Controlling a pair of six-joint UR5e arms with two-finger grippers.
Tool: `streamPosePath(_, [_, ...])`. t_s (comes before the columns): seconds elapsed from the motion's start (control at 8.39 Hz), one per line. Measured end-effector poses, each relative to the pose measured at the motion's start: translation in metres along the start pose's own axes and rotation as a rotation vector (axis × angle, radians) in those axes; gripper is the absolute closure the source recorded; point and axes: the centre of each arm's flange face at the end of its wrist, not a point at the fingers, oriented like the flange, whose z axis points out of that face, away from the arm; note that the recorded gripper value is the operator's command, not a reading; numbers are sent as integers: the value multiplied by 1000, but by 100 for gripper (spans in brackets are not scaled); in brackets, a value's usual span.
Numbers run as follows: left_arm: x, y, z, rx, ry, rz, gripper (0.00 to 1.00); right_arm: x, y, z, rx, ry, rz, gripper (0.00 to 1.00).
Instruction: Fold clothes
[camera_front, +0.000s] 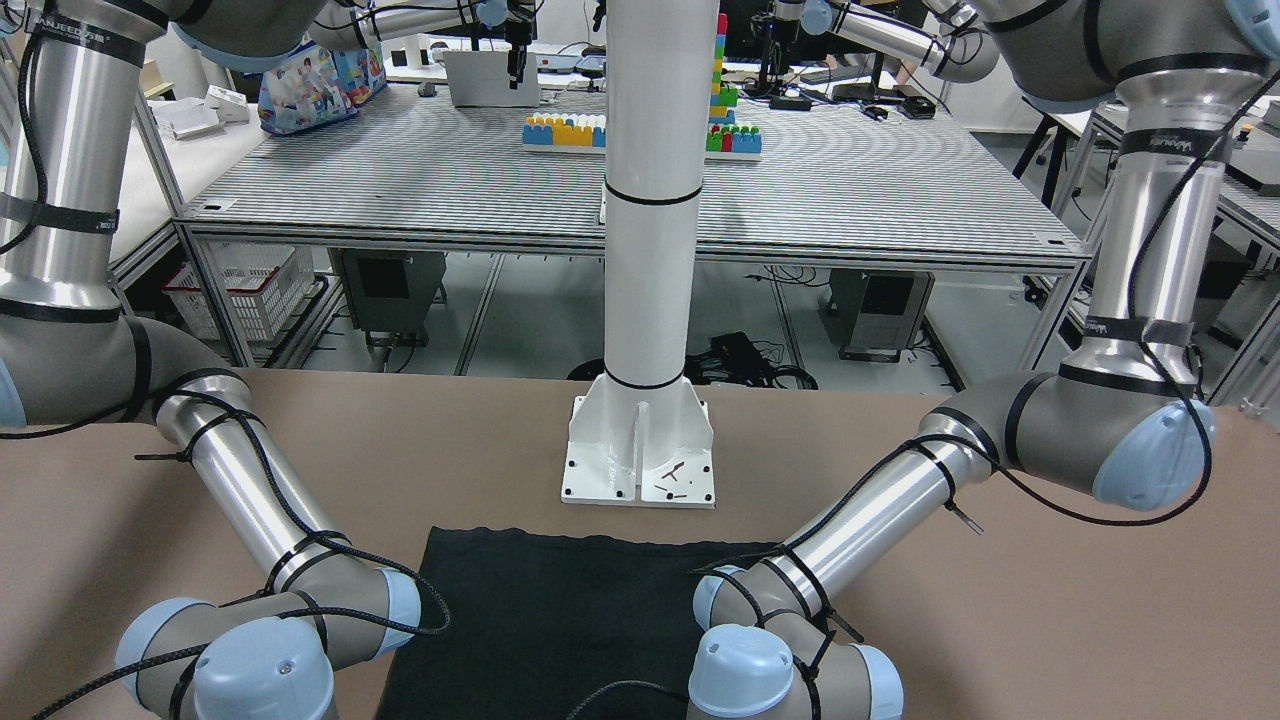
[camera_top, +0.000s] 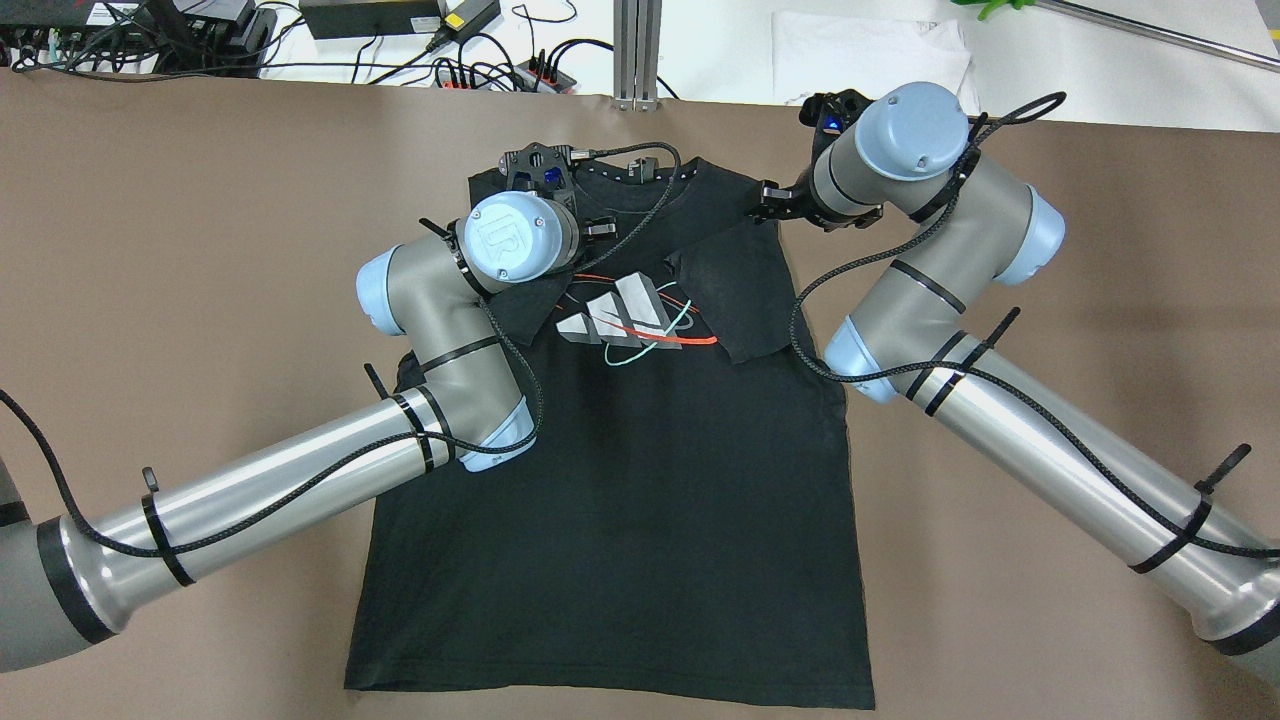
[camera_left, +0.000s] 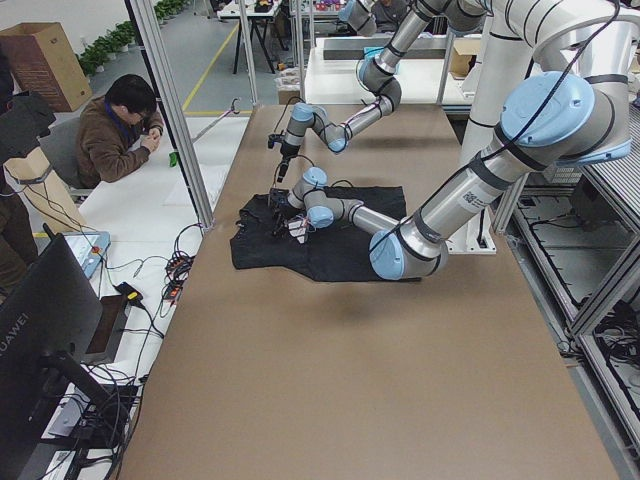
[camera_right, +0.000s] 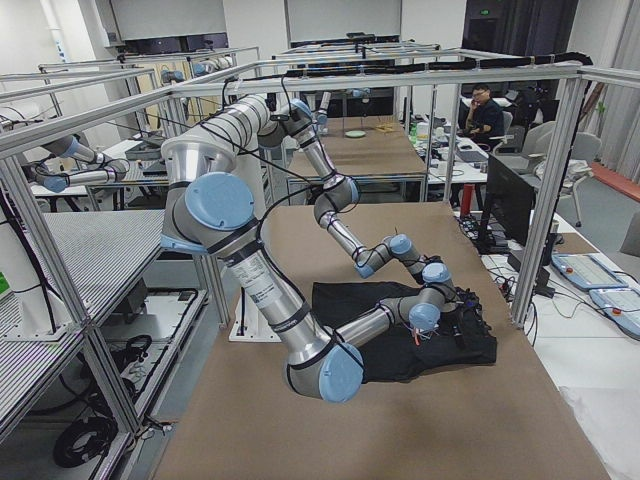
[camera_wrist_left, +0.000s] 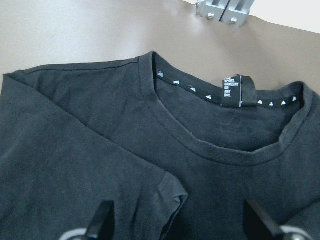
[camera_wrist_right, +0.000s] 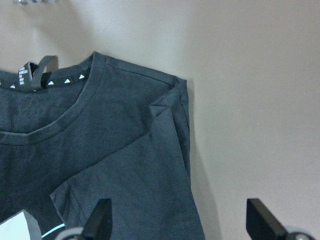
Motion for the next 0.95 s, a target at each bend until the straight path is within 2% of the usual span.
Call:
streamPosePath(0.36, [-9,6,-35,-55,96,-57,0,2,16,-29,-19,-62,7,5])
streamPosePath(0.6, [-53,27,-59,-118,133,-74,0,19,51,-62,-67,-135,52,6])
streamPosePath(0.95, [-140,58,-118,-193,169,-128,0,56,122,-120,-163,-222,122,6])
